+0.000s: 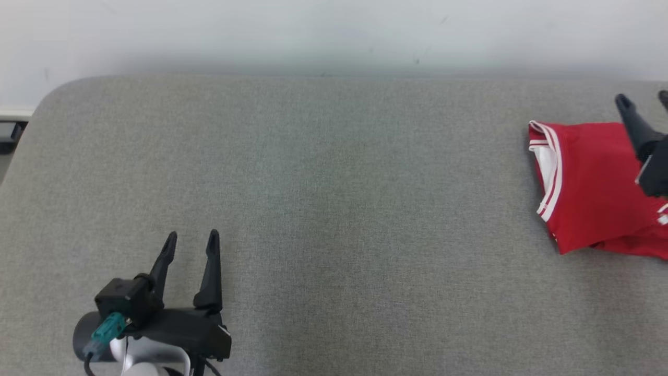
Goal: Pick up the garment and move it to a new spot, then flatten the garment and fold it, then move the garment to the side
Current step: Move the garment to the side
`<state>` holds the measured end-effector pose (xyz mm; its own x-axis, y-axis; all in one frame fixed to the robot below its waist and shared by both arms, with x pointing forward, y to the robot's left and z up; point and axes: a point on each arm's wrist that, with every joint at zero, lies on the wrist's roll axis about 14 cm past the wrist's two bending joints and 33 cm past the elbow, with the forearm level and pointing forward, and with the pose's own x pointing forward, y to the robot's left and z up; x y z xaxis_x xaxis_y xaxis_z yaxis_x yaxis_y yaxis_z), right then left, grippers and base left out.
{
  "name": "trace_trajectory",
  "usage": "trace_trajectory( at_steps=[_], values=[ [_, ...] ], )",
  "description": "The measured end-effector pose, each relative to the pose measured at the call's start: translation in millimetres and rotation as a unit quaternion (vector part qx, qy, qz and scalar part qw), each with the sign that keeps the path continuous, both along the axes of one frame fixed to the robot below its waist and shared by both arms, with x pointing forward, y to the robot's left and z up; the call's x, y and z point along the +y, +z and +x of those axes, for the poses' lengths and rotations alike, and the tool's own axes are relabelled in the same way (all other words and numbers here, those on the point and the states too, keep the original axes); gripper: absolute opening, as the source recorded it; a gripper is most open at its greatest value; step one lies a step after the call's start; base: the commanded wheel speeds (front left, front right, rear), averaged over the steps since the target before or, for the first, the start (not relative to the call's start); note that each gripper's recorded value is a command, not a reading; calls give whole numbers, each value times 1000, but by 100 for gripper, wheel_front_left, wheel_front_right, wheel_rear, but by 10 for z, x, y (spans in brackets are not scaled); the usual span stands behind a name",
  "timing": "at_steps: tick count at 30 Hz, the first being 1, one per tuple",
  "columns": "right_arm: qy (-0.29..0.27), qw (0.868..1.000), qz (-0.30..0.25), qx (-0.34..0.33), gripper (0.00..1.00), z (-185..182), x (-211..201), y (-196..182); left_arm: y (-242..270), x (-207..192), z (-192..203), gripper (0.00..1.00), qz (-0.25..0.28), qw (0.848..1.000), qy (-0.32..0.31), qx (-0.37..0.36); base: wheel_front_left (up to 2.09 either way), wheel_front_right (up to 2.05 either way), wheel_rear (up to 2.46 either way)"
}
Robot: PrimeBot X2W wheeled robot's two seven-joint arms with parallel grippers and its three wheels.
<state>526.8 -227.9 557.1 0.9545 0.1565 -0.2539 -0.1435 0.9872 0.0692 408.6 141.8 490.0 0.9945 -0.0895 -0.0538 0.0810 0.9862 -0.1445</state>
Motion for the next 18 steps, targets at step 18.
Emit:
trace_trajectory(
  at_steps=[18],
  values=[
    [-25, 986, 53, -158, 100, -724, 130, 164, 128, 83, -257, 100, -4, 999, 16, -28, 0, 0, 0]
  ],
)
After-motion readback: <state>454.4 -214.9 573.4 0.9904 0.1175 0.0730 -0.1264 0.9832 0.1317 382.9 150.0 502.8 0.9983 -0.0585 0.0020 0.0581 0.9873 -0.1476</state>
